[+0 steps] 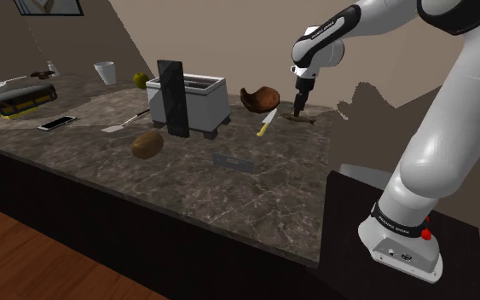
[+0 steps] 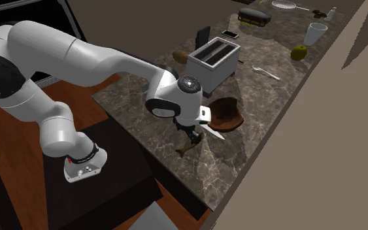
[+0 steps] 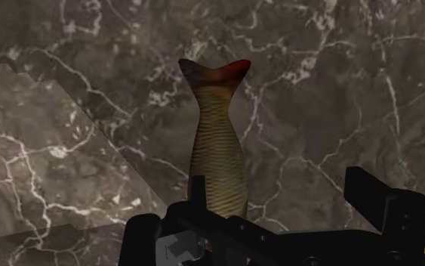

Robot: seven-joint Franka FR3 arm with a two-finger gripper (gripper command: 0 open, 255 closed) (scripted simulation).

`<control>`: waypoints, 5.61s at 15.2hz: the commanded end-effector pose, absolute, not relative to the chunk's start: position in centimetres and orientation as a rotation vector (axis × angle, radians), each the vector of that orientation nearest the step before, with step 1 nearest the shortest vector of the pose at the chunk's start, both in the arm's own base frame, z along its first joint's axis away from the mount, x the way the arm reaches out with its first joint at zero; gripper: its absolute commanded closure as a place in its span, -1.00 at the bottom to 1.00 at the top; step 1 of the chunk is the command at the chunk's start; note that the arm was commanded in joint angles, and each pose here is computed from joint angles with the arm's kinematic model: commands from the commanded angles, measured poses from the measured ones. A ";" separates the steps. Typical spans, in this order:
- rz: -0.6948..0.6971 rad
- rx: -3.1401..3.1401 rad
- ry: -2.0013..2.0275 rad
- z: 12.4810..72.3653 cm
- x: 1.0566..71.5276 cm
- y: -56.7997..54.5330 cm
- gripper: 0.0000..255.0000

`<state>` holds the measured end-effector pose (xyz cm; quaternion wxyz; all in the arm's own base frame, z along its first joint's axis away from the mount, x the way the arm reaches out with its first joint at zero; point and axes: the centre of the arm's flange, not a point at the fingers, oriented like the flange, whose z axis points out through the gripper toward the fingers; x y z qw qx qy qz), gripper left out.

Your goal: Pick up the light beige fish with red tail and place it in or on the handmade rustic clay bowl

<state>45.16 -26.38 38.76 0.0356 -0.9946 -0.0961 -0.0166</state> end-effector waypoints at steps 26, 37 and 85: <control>-0.064 -3.169 -0.609 39.7 48.3 -25.1 -1.00; -0.064 -3.169 -0.609 35.7 48.5 -25.4 -1.00; -0.245 -3.083 -0.719 37.7 44.7 -33.9 -1.00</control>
